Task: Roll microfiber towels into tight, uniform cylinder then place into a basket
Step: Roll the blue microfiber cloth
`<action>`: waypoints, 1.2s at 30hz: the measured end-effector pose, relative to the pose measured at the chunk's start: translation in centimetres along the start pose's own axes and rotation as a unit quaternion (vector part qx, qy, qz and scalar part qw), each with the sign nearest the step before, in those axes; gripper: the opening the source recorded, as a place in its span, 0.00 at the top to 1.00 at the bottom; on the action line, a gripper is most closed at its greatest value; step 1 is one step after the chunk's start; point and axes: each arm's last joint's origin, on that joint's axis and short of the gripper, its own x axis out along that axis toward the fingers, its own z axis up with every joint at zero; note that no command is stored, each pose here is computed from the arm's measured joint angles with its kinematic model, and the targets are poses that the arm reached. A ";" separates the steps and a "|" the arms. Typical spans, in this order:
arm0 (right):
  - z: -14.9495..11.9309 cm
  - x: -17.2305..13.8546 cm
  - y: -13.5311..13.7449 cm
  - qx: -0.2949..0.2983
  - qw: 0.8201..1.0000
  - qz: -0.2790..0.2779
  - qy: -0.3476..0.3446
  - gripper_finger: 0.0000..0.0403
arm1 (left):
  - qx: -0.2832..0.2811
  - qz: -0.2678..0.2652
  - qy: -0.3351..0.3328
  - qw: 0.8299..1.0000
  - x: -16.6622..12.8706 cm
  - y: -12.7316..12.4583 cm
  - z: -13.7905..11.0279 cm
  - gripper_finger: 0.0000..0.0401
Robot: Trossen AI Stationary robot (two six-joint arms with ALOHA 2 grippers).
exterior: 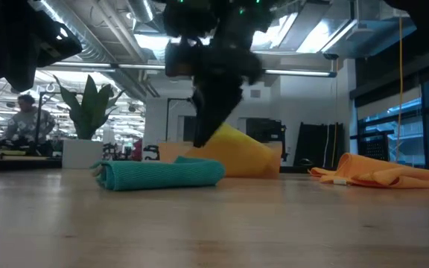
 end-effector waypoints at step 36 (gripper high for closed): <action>-2.4 5.8 6.0 -0.209 0.963 -0.167 -0.026 0.75 | -0.003 0.000 -0.003 1.000 0.0 0.0 0.0 0.78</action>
